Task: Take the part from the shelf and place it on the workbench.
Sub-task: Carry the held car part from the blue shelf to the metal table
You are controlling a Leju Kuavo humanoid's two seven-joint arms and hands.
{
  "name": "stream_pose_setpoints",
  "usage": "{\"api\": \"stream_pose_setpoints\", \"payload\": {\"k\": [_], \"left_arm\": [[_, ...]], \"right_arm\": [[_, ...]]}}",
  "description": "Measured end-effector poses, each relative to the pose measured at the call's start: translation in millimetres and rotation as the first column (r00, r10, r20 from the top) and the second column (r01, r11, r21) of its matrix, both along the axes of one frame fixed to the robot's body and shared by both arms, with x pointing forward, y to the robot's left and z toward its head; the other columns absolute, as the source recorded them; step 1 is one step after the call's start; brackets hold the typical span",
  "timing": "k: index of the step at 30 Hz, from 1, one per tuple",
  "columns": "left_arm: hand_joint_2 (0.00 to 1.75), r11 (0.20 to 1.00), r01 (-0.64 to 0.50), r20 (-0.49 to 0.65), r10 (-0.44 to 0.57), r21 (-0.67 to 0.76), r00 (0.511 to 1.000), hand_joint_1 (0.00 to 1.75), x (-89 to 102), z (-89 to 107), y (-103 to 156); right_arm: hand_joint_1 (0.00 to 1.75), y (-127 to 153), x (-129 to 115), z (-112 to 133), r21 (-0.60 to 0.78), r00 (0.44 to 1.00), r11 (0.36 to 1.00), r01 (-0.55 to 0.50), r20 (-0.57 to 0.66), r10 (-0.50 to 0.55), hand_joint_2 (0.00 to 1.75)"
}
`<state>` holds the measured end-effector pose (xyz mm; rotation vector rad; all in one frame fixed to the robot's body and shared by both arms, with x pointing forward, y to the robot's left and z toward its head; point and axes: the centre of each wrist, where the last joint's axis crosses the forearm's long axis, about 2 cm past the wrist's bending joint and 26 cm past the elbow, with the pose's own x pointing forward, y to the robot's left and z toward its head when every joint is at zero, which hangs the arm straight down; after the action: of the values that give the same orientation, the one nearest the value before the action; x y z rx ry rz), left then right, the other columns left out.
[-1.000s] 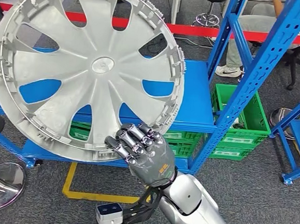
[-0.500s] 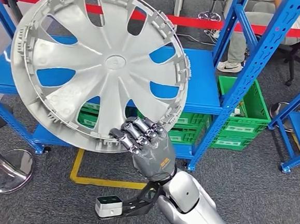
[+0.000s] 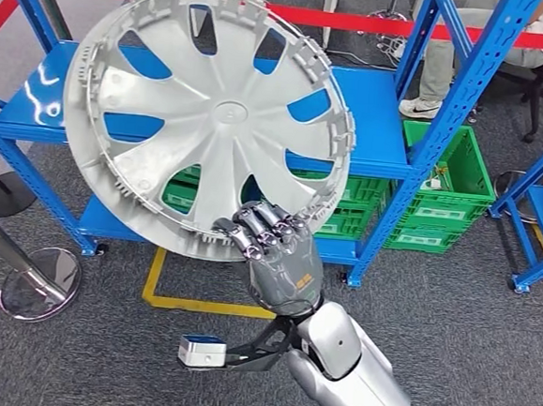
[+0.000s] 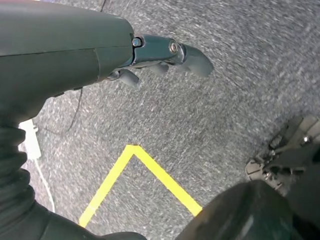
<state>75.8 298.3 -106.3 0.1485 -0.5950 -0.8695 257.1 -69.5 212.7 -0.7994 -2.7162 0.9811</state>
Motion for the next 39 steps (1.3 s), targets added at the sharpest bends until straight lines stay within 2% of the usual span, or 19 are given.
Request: {"api": "stream_pose_setpoints", "payload": {"k": [39], "left_arm": [[1.75, 0.999, 0.026, -0.018, -0.026, 0.025, 1.000, 0.00, 2.4, 0.5, 7.3]], "right_arm": [[1.75, -2.8, 5.8, -14.8, -0.064, 0.998, 0.997, 0.031, -0.051, -0.034, 1.75]]}}
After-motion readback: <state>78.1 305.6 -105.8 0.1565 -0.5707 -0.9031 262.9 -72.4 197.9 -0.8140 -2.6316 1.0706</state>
